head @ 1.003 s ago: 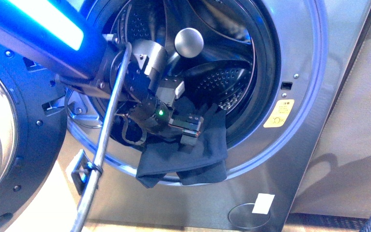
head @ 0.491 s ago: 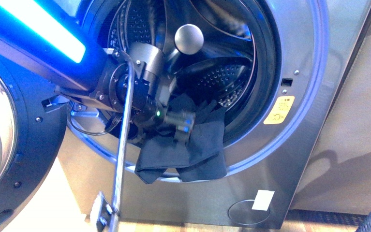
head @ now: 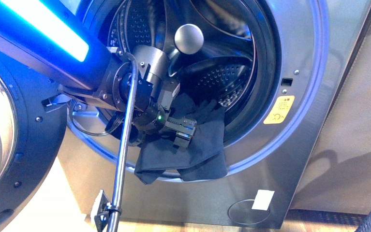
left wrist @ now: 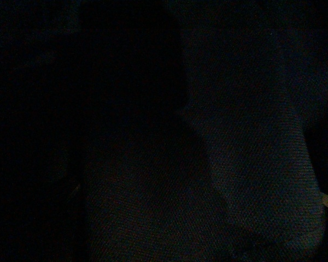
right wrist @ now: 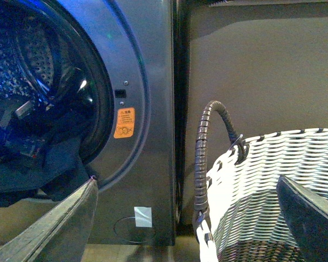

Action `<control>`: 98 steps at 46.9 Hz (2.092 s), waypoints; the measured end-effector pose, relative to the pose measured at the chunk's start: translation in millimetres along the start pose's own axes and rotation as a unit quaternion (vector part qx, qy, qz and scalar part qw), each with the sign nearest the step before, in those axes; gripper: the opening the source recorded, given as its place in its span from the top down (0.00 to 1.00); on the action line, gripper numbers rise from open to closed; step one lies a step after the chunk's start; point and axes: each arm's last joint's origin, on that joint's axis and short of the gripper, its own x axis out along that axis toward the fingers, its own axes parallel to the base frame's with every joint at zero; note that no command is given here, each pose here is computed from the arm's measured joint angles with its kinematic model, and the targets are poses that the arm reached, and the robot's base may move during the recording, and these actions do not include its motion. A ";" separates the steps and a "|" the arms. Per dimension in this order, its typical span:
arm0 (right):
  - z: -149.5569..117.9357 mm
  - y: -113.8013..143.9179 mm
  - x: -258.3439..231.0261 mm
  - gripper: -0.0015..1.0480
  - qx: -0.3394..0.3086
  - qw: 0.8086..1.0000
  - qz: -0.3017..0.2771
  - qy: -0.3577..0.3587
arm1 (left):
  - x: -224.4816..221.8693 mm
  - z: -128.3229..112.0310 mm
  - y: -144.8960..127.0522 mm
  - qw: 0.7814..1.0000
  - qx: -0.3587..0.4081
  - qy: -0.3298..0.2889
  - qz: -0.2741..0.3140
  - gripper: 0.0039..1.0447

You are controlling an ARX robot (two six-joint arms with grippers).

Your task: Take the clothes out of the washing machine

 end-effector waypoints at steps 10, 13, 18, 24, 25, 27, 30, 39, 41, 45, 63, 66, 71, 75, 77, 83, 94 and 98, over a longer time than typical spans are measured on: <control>0.0 0.0 0.0 0.07 0.000 1.000 0.000 0.000 | 0.4 -2.4 -1.0 1.000 -0.025 0.003 -0.017 0.23; 0.0 0.0 0.0 0.07 0.000 1.000 0.000 0.000 | 0.7 -4.2 -1.4 0.999 -0.034 0.005 -0.021 0.33; 0.0 0.0 0.0 0.07 0.000 1.000 0.000 0.000 | 0.0 -6.0 0.0 0.999 -0.043 0.004 -0.022 0.48; 0.0 0.0 0.0 0.07 0.000 1.000 0.000 0.000 | -3.8 -8.3 5.5 0.998 -0.054 -0.001 -0.032 0.73; 0.0 0.0 0.0 0.07 0.000 1.000 0.000 0.000 | -4.8 -8.9 5.6 0.998 -0.055 -0.003 -0.036 0.78; 0.0 0.0 0.0 0.07 0.000 1.000 0.000 0.000 | -6.6 -9.8 5.7 0.998 -0.056 -0.005 -0.038 0.84; 0.0 0.0 0.0 0.07 0.000 1.000 0.000 0.000 | -10.0 -11.1 5.5 0.997 -0.056 -0.010 -0.041 0.89; 0.0 0.0 0.0 0.07 0.000 1.000 0.000 0.000 | -28.8 -20.9 2.5 0.996 -0.054 -0.045 -0.057 0.92; 0.0 0.0 0.0 0.07 0.000 1.000 0.000 0.000 | -34.5 -23.2 1.7 0.996 -0.051 -0.051 -0.061 0.92; 0.0 0.0 0.0 0.07 0.000 1.000 0.000 0.000 | -49.3 -29.5 -0.3 0.995 -0.044 -0.065 -0.068 0.92; 0.0 0.0 0.0 0.07 0.000 1.000 0.000 0.000 | -160.6 -40.8 7.8 0.976 -0.005 -0.194 -0.097 0.92; 0.0 0.0 0.0 0.07 0.000 1.000 0.000 0.000 | -186.3 -38.7 14.5 0.968 -0.001 -0.229 -0.099 0.92; 0.0 0.0 0.0 0.07 0.000 1.000 0.000 0.000 | -221.5 -28.7 26.8 0.956 0.001 -0.277 -0.099 0.92; 0.0 0.0 0.0 0.07 0.000 1.000 0.000 0.000 | -244.1 -21.5 33.3 0.948 0.003 -0.303 -0.101 0.92; 0.0 0.0 0.0 0.07 0.000 1.000 0.000 0.000 | -256.8 -18.0 35.8 0.943 0.006 -0.315 -0.105 0.92; 0.0 0.0 0.0 0.07 0.000 1.000 0.000 0.000 | -304.8 8.2 41.7 0.924 0.022 -0.359 -0.129 0.93; 0.0 0.0 0.0 0.07 0.000 1.000 0.000 0.000 | -357.6 57.8 52.0 0.906 0.037 -0.399 -0.137 0.93; 0.0 0.0 0.0 0.07 0.000 1.000 0.000 0.000 | -377.9 74.4 54.3 0.899 0.043 -0.411 -0.144 0.93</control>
